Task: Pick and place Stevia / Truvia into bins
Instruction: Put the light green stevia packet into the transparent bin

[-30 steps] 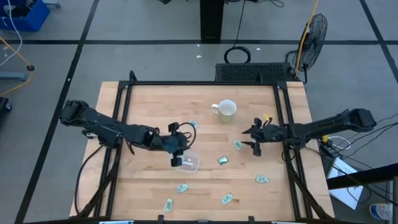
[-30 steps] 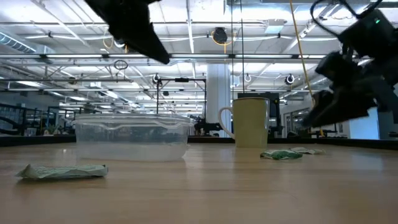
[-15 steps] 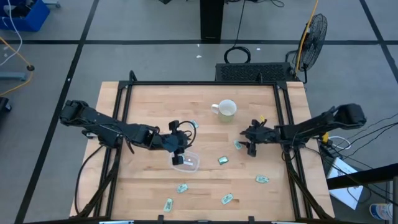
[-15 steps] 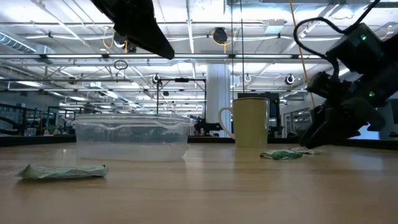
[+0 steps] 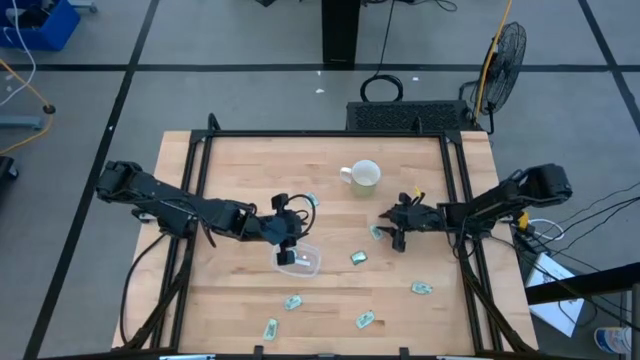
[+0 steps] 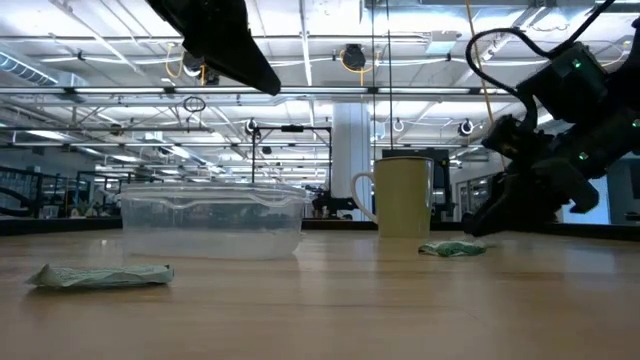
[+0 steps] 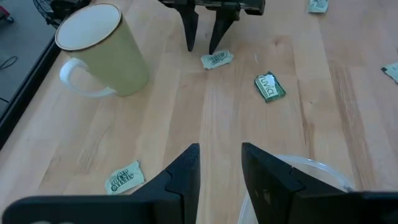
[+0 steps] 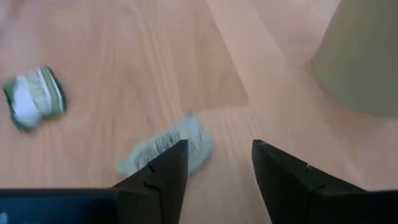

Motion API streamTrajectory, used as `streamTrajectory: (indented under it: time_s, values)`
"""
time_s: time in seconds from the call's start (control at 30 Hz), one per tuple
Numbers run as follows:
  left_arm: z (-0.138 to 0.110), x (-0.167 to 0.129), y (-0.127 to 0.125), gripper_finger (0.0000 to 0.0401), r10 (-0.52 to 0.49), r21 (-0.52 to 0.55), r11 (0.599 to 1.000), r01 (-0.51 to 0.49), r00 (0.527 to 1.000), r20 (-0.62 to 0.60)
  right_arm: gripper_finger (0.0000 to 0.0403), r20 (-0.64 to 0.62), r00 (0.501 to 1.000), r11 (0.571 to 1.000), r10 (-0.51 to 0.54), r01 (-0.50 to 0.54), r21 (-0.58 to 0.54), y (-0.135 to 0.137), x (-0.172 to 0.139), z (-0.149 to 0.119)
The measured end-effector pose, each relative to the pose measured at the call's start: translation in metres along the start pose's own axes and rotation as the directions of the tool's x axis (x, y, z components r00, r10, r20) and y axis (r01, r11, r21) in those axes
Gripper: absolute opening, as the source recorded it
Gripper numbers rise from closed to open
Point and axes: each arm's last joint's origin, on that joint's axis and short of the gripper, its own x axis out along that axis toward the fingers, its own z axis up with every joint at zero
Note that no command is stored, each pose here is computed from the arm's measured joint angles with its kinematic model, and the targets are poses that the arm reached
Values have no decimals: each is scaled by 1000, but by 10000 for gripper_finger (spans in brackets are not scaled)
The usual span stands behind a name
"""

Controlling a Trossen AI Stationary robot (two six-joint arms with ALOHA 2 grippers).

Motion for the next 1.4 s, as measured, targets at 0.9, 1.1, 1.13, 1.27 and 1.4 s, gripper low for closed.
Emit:
streamTrajectory:
  time_s: [0.9,1.1,1.13,1.27,1.4]
  values:
    - [0,0,0,124,0,-19,1000,0,1000,0,132,-8,1000,1000,-4,4,-29,3,22,-8]
    - [0,0,0,124,0,-19,1000,0,1000,1,36,28,1000,996,2,1,-85,4,20,-3]
    - [0,0,0,124,0,-20,1000,0,1000,1,19,42,999,995,5,-1,-99,4,20,-2]
    - [0,2,-1,124,2,-35,999,-2,1000,5,11,222,972,992,80,-54,-118,8,18,18]
    - [0,6,0,124,6,-53,999,-4,999,40,5,405,896,978,185,-126,-169,18,21,53]
